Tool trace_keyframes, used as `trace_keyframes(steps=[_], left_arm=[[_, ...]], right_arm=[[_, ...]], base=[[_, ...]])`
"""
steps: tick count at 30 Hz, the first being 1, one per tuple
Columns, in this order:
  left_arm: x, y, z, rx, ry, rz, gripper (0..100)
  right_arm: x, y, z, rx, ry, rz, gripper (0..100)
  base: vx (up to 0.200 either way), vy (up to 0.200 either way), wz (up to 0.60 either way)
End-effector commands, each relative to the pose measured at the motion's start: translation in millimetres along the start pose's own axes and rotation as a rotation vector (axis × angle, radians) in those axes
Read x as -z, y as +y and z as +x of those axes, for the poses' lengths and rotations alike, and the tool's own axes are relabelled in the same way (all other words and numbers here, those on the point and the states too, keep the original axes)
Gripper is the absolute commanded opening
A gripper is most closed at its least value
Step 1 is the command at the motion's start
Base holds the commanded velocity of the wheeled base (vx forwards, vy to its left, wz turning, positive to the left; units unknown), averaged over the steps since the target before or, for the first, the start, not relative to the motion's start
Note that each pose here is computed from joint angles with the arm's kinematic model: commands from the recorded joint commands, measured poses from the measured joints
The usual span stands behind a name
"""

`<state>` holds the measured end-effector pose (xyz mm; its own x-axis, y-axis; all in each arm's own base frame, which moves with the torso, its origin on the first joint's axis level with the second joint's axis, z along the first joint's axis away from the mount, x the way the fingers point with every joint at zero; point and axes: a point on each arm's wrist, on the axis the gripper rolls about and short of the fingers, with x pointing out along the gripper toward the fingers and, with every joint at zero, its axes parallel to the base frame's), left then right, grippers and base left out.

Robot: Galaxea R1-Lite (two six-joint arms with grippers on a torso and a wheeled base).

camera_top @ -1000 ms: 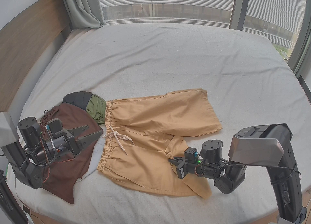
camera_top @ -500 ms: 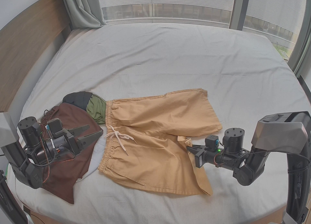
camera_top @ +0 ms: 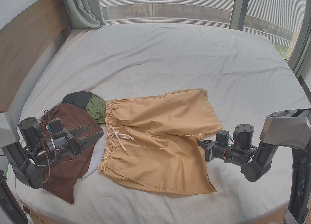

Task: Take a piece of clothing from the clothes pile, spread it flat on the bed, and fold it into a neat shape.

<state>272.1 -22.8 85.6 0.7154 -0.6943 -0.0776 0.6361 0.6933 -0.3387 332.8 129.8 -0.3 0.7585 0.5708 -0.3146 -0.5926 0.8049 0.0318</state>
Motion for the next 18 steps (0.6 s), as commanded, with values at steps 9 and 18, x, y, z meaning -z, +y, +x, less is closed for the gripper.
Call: trace_keyframes(steps=[9, 18], left_arm=[[0, 1, 1, 0.0, -0.001, 0.0, 100], [1, 1, 1, -0.001, 0.001, -0.002, 100]], right_arm=[[6, -38, -14, 0.106, 0.007, 0.047, 0], [21, -69, -24, 0.194, 0.033, 0.106, 0]], base=[[0.0, 0.0, 0.0], [0.0, 0.0, 0.0]])
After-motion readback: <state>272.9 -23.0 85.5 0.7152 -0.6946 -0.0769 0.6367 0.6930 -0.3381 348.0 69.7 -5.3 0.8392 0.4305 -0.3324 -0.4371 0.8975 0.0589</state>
